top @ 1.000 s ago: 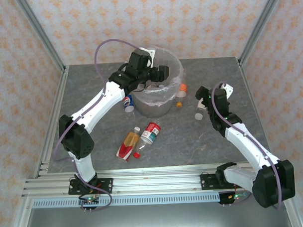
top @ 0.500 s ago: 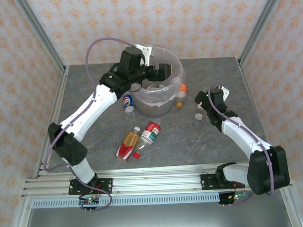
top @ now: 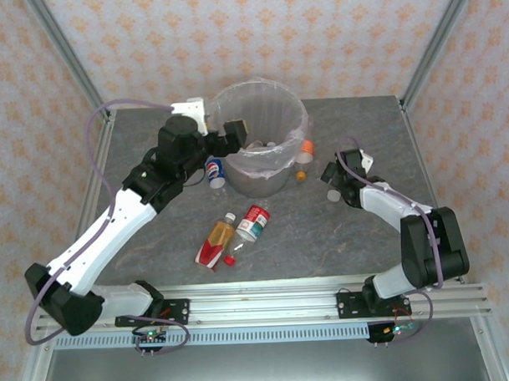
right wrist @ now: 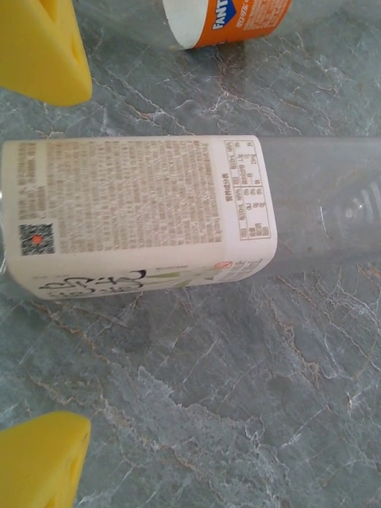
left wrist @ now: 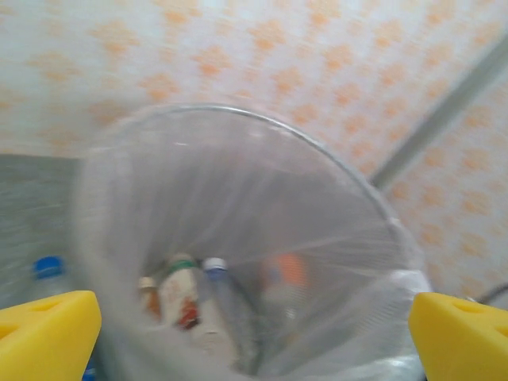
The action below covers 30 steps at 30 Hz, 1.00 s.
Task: Put the plastic bottles in the bin
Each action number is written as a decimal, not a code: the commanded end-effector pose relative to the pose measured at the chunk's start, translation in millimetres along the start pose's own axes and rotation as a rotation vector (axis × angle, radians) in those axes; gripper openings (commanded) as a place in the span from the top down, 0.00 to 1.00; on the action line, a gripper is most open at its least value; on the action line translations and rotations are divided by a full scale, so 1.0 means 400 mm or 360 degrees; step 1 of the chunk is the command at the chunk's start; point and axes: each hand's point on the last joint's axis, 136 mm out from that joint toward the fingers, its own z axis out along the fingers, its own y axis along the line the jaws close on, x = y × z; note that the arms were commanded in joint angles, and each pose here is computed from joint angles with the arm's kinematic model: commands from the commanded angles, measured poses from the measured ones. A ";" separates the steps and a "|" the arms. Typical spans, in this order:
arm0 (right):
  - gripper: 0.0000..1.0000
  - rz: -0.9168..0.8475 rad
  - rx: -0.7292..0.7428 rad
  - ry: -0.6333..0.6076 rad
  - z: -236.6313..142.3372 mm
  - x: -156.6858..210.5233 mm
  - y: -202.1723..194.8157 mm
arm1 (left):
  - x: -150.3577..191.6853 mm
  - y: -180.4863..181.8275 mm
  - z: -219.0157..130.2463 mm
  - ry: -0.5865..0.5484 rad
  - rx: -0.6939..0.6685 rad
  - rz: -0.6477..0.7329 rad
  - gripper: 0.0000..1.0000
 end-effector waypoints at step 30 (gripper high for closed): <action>0.23 -0.0219 0.0308 0.0043 0.142 -0.056 0.017 | 0.062 0.373 -0.098 -0.0198 -0.0990 -0.0285 0.00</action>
